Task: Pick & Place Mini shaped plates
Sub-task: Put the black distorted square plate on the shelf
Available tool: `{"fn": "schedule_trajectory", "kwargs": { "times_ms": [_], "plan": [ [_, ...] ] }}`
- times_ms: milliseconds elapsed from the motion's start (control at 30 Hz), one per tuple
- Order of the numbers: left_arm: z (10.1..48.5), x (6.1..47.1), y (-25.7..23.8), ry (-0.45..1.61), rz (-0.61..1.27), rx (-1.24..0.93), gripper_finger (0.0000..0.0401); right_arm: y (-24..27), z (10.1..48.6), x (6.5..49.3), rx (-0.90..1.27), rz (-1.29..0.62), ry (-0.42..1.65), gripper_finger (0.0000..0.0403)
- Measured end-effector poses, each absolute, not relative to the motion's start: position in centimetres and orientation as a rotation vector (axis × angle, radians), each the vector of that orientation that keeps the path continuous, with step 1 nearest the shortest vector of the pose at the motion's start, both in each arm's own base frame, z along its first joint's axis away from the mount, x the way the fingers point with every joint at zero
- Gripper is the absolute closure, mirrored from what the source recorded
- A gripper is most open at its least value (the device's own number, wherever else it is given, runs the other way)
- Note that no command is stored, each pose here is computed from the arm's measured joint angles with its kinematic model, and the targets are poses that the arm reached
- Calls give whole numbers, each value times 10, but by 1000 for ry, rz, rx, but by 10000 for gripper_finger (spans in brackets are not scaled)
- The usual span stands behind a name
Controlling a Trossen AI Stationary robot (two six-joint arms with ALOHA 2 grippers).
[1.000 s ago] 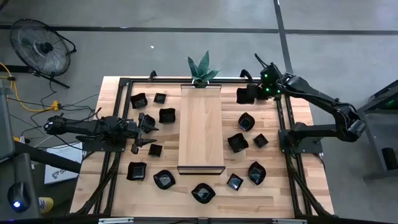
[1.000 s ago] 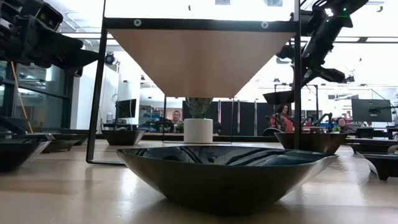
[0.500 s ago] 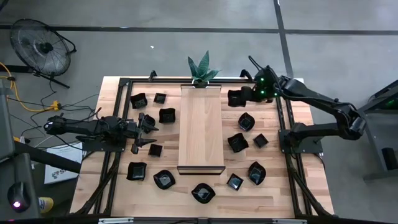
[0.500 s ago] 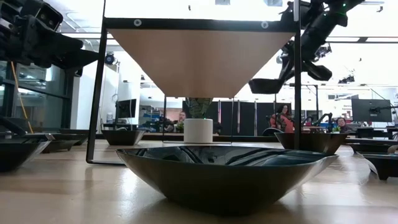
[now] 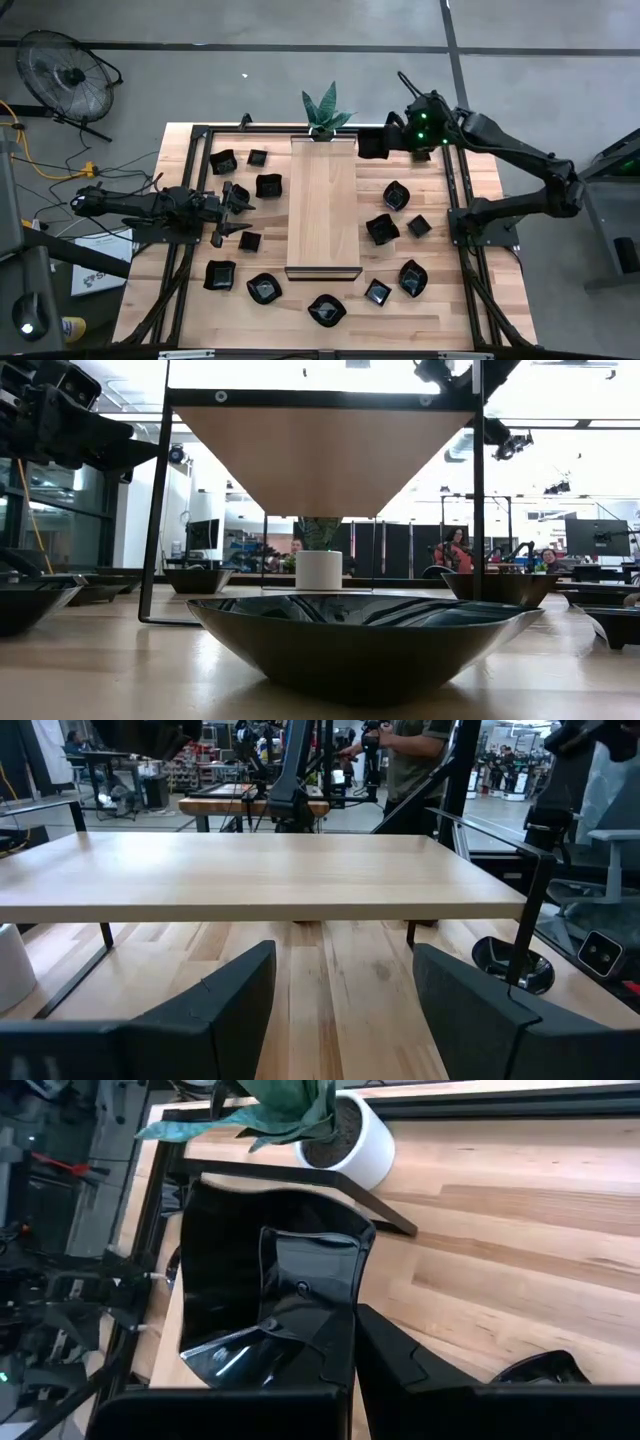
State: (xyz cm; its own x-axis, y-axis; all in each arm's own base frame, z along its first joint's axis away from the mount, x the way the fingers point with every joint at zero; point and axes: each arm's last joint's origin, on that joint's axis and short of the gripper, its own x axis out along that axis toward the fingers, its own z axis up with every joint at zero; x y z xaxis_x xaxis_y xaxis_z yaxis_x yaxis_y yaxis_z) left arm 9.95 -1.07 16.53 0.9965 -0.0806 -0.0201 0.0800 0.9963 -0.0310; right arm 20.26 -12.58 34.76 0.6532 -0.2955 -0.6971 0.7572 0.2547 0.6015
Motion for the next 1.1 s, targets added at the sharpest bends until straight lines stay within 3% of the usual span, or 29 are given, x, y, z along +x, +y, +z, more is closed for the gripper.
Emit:
{"fn": "schedule_trajectory", "kwargs": {
  "times_ms": [400, 700, 1100],
  "plan": [
    [165, 99, -11, 22, -81, -30, 167, -138, 354, 276, 1122, -702, 626, 403],
    [165, 99, -11, 22, -80, -30, 167, -141, 336, 330, 1154, -699, 742, 403],
    [165, 99, -11, 22, -81, -30, 167, -137, 306, 346, 1229, -734, 822, 403]
  ]
}}
